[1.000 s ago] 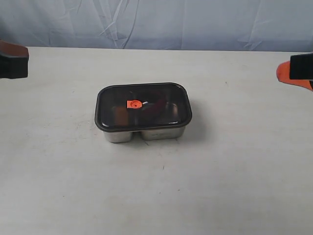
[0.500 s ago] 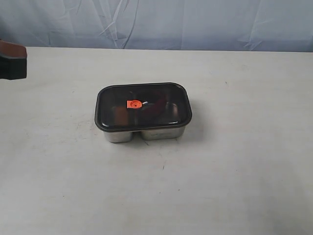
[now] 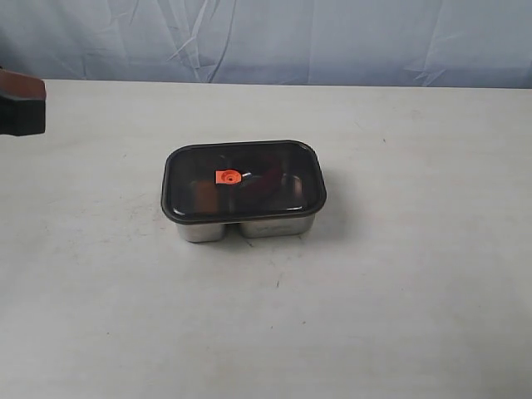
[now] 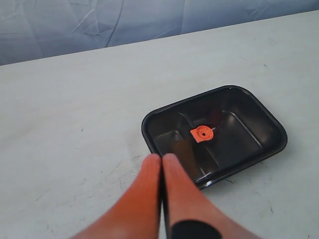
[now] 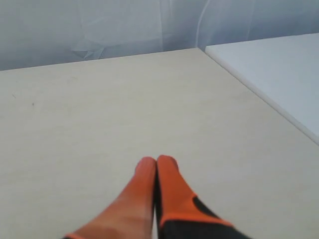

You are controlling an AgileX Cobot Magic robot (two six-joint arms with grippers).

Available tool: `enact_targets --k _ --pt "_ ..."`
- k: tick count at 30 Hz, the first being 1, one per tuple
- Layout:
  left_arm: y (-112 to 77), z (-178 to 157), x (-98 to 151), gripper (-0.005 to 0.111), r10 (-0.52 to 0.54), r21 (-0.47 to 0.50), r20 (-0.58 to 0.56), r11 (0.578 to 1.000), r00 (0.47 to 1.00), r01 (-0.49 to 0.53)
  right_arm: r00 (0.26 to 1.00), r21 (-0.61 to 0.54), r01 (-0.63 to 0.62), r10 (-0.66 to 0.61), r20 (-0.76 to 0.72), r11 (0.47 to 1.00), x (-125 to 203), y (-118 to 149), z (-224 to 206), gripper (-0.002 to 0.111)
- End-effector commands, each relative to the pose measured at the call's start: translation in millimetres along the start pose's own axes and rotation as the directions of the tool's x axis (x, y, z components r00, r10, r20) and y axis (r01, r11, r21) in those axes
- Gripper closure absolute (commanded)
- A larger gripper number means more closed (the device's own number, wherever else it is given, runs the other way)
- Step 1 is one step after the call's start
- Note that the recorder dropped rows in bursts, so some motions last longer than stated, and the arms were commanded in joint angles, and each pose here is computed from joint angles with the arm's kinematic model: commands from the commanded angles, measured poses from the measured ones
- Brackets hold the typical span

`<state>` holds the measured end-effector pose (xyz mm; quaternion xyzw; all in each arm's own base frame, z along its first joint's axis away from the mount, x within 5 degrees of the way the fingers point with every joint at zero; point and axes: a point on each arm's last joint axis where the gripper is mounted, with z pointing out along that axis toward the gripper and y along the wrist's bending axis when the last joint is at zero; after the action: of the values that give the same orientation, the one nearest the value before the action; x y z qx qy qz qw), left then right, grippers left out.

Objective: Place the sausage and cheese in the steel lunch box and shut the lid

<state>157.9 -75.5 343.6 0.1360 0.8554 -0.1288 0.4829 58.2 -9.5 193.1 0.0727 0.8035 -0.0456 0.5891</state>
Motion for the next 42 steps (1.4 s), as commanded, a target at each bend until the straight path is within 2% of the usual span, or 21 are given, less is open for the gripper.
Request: enact_targets --k 1,8,26,28,32,37,42 --pt "0.4 -1.4 1.6 0.107 0.000 -0.001 0.001 1.000 1.000 0.000 1.000 0.004 -0.009 0.009 0.019 1.000 12.2 -0.4 1.5 0.108" --pt "0.4 -1.4 1.6 0.107 0.000 -0.001 0.001 1.000 1.000 0.000 0.998 0.004 -0.010 0.010 0.064 1.000 10.3 -0.3 -1.4 0.108" --pt "0.4 -0.9 2.2 0.107 0.001 -0.001 0.002 1.000 1.000 -0.001 0.998 0.005 -0.006 0.006 0.068 1.000 9.9 -0.5 -1.4 0.108" --pt "1.9 -3.2 3.9 0.107 0.024 -0.013 0.013 1.000 1.000 -0.024 0.998 0.005 -0.006 0.006 0.068 1.000 9.9 -0.5 -1.4 0.108" --pt "4.8 -8.7 24.1 0.107 0.071 0.004 0.110 0.997 0.991 -0.072 0.998 0.005 -0.006 0.006 0.068 1.000 9.9 -0.5 -1.4 0.108" --pt "16.6 -5.8 79.9 0.107 -0.087 0.014 0.171 0.996 0.981 0.086 0.998 0.005 -0.006 0.006 0.068 1.000 9.9 -0.5 -1.4 0.108" --pt "28.0 -9.1 125.2 0.107 -0.130 -0.044 0.196 0.989 0.972 0.142 0.998 0.005 -0.006 0.006 0.068 1.000 9.9 -0.5 -1.4 0.108"
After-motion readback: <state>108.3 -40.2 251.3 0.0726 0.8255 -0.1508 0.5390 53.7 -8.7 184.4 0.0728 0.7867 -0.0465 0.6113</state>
